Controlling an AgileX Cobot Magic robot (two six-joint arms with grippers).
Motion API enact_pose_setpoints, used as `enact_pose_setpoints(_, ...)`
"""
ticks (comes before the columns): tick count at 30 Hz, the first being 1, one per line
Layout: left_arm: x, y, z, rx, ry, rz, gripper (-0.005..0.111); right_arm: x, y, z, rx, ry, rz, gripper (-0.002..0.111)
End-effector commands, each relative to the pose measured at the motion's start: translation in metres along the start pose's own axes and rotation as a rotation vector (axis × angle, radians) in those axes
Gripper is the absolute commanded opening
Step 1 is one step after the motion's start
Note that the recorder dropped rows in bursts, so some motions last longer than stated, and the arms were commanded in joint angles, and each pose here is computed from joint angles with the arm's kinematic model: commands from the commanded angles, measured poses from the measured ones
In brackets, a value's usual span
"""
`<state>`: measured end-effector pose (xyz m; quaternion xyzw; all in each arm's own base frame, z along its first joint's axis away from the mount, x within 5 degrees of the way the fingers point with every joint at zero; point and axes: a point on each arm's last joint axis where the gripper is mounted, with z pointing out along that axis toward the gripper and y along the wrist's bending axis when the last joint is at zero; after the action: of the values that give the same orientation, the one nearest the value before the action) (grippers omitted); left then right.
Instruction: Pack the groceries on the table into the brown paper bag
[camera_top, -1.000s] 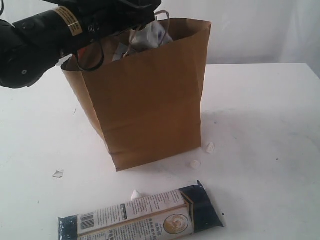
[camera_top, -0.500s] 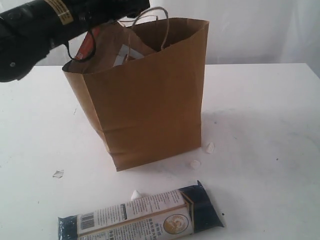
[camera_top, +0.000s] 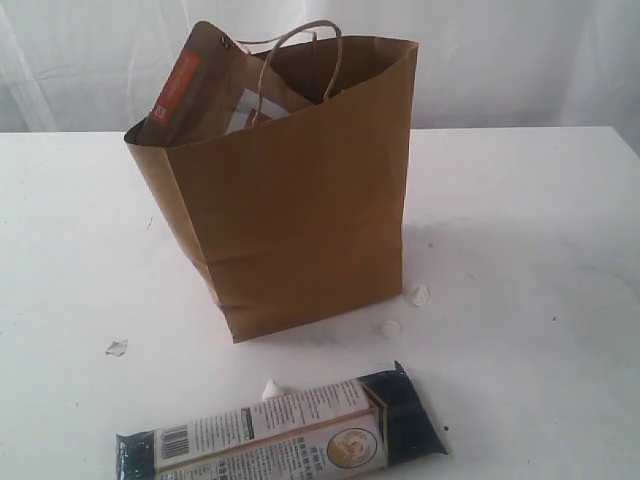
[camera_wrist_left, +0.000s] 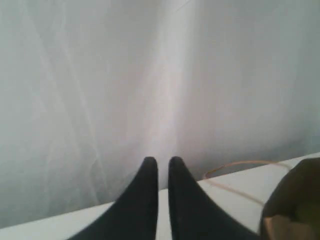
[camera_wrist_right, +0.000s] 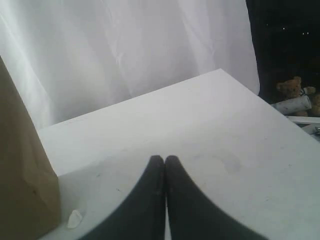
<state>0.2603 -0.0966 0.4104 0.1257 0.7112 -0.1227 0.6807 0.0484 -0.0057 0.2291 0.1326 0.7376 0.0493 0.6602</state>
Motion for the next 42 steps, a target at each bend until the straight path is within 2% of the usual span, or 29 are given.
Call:
enact_pose_setpoints(1, 0.006, 0.019, -0.007, -0.094, 0.117, 0.085, 0.000, 0.001, -0.001, 0.001, 0.007, 0.001, -0.003, 0.000)
enact_pose_setpoints(6, 0.027, 0.039, -0.011, -0.195, 0.277, 0.130, 0.000, 0.001, -0.001, 0.001, 0.007, 0.001, -0.003, 0.000)
enact_pose_setpoints(12, 0.083, 0.077, -0.026, -0.369, 0.467, -0.029, 0.000, 0.001, -0.001, 0.001, 0.007, 0.001, -0.003, 0.000)
enact_pose_setpoints(15, 0.114, 0.092, -0.039, -0.441, 0.575, -0.069, 0.000, 0.001, -0.001, 0.001, 0.007, 0.001, -0.003, 0.000)
enact_pose_setpoints(18, 0.145, 0.099, -0.057, -0.489, 0.661, -0.103, 0.000, 0.001, -0.001, 0.001, 0.007, 0.001, -0.003, 0.000)
enact_pose_setpoints(22, 0.170, 0.097, -0.082, -0.516, 0.686, -0.165, 0.000, 0.001, -0.001, 0.001, 0.007, 0.001, -0.003, 0.000)
enact_pose_setpoints(25, 0.183, 0.087, -0.098, -0.508, 0.661, -0.205, 0.000, 0.001, -0.001, 0.001, 0.007, 0.001, -0.003, 0.000)
enact_pose_setpoints(29, 0.183, 0.076, -0.117, -0.522, 0.553, -0.309, 0.000, 0.001, -0.001, 0.001, 0.007, 0.001, -0.003, 0.000)
enact_pose_setpoints(34, 0.157, 0.066, -0.140, -0.511, 0.351, -0.297, 0.000, 0.001, -0.001, 0.001, 0.007, 0.001, -0.003, 0.000)
enact_pose_setpoints(39, 0.123, 0.050, -0.173, -0.475, 0.070, -0.246, 0.000, 0.001, -0.001, 0.001, 0.007, 0.001, -0.003, 0.000)
enact_pose_setpoints(42, 0.116, 0.044, -0.190, -0.478, 0.003, -0.196, 0.000, 0.001, -0.001, 0.001, 0.007, 0.001, -0.008, 0.000)
